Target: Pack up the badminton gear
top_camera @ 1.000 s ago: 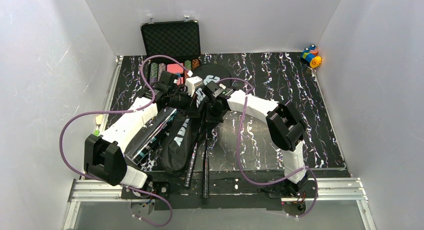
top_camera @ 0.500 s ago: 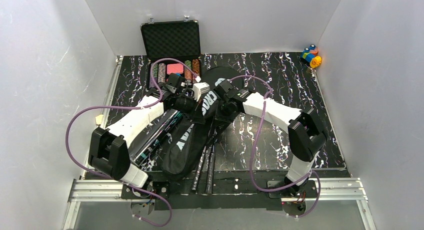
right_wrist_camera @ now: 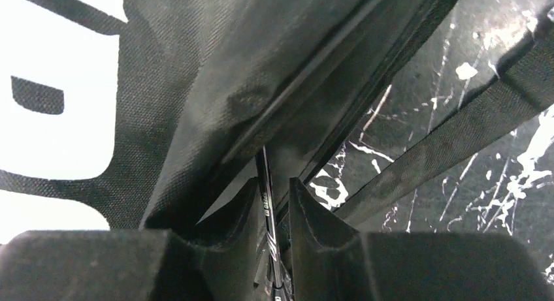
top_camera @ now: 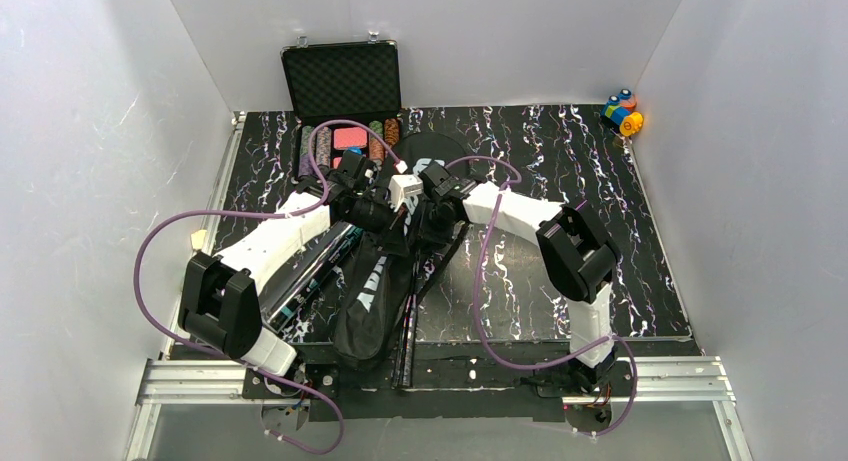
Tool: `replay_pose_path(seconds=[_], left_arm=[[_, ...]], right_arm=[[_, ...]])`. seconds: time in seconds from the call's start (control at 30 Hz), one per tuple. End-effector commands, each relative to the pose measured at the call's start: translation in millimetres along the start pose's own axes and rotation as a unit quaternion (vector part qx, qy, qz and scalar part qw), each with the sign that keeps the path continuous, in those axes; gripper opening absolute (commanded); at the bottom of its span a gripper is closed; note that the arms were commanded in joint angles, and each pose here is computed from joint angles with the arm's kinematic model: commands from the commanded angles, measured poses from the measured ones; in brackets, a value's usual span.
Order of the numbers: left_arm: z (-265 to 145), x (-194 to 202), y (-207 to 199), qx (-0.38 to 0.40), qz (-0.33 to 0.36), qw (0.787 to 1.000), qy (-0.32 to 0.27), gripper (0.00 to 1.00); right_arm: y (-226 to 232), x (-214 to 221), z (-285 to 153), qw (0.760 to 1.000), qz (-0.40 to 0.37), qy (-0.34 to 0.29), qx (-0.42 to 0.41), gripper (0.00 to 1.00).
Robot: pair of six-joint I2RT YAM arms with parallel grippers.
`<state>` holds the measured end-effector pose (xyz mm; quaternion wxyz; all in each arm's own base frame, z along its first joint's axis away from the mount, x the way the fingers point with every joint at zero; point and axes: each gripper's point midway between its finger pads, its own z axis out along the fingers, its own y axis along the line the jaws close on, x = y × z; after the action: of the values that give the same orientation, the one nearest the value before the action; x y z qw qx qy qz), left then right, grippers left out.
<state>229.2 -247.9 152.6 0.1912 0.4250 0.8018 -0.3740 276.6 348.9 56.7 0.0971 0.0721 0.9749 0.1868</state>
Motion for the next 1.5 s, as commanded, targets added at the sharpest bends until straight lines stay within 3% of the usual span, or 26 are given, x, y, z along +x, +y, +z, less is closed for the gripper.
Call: replay_pose_path(seconds=[0.0, 0.33, 0.53, 0.97, 1.27, 1.43, 1.47], left_arm=[[-2.9, 6.8, -25.6, 0.052, -0.004, 0.999, 0.007, 0.0], [-0.6, 8.8, -21.0, 0.044, -0.006, 0.999, 0.01, 0.0], [-1.1, 6.7, -21.6, 0.045, -0.007, 0.999, 0.008, 0.0], [-4.6, 3.7, -24.7, 0.046, -0.005, 0.999, 0.006, 0.0], [-3.2, 3.7, -25.0, 0.051, -0.006, 0.999, 0.006, 0.0], [-2.3, 6.5, -22.0, 0.044, -0.004, 0.999, 0.01, 0.0], [-1.8, 7.3, -20.9, 0.042, -0.004, 0.999, 0.011, 0.0]], right_arm=[[31.0, -23.7, -3.6, 0.998, 0.005, -0.038, -0.056, 0.31], [14.2, -24.6, -29.0, 0.993, 0.032, -0.054, -0.095, 0.5], [-19.5, -34.4, -27.1, 0.985, 0.105, -0.063, -0.123, 0.49], [-22.8, -52.9, 7.1, 0.986, 0.134, -0.045, -0.091, 0.47], [-28.5, -50.5, 26.3, 0.983, 0.154, -0.04, -0.086, 0.34], [-28.0, -50.0, 19.5, 0.983, 0.149, -0.051, -0.099, 0.01], [-28.7, -49.9, 14.1, 0.983, 0.144, -0.056, -0.101, 0.01]])
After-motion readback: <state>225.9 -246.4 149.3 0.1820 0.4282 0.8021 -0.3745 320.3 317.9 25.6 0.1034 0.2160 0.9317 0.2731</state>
